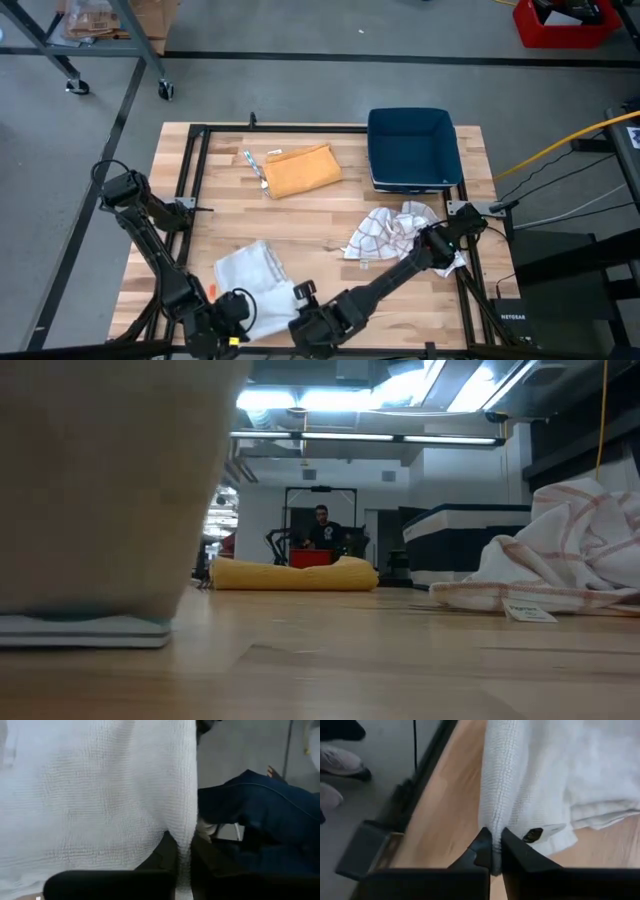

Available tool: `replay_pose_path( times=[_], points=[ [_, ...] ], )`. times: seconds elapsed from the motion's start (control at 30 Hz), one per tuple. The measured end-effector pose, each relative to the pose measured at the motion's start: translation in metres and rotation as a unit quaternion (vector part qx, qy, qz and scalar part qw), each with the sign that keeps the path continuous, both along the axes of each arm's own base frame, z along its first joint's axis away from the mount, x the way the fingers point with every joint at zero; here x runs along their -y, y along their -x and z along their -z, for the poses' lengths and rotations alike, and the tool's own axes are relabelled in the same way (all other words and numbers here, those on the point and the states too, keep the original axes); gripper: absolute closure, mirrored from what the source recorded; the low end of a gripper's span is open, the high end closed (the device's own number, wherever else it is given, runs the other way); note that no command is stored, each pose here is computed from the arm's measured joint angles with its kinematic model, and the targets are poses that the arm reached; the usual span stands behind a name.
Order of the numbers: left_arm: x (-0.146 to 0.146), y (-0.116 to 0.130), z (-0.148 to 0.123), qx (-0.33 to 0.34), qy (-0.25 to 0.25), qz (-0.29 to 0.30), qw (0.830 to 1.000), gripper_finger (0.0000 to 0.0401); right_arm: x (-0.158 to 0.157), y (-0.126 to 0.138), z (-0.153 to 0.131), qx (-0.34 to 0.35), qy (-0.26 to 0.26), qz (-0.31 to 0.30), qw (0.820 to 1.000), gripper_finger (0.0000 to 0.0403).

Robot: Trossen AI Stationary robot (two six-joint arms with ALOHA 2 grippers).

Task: Fold towel
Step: Fold the left white towel

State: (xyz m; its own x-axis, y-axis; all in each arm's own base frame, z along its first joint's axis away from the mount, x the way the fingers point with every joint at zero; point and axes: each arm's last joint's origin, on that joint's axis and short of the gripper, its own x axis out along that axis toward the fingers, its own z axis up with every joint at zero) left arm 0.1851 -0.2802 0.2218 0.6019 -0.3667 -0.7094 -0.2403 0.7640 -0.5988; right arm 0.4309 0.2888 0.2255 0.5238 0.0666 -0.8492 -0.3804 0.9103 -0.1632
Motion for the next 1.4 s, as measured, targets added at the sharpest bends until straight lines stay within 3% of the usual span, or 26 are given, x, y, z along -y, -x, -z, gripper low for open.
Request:
replay_pose_path(
  times=[0.3, 0.47, 0.6, 0.8, 1.0, 1.23, 1.4],
  points=[
    [0.0, 0.01, 0.002, -0.019, -0.013, -0.028, 0.999, 0.0393, 0.024, -0.016, -0.024, 0.075, 0.011, 0.057, 0.995, 0.038],
    [-0.014, 0.026, 0.0, -0.045, -0.045, -0.111, 0.992, 0.039, 0.052, -0.032, -0.024, 0.073, -0.003, 0.085, 0.994, 0.0379],
    [-0.025, 0.04, -0.004, -0.05, -0.071, -0.163, 0.983, 0.039, 0.072, -0.043, -0.025, 0.072, -0.022, 0.11, 0.991, 0.0378],
    [-0.031, 0.05, -0.012, -0.017, -0.075, -0.193, 0.978, 0.0394, 0.089, -0.055, -0.027, 0.072, -0.075, 0.127, 0.986, 0.0378],
    [-0.021, 0.052, -0.019, 0.011, -0.047, -0.154, 0.987, 0.0394, 0.086, -0.054, -0.026, 0.014, -0.181, 0.098, 0.978, 0.0377],
    [-0.004, 0.046, -0.029, 0.045, -0.005, -0.061, 0.997, 0.0393, 0.051, -0.038, -0.027, -0.009, -0.212, 0.04, 0.976, 0.0377],
    [-0.008, 0.048, -0.026, 0.031, -0.023, -0.067, 0.997, 0.0394, 0.044, -0.039, -0.03, 0.021, -0.207, 0.044, 0.977, 0.0377]
  ],
)
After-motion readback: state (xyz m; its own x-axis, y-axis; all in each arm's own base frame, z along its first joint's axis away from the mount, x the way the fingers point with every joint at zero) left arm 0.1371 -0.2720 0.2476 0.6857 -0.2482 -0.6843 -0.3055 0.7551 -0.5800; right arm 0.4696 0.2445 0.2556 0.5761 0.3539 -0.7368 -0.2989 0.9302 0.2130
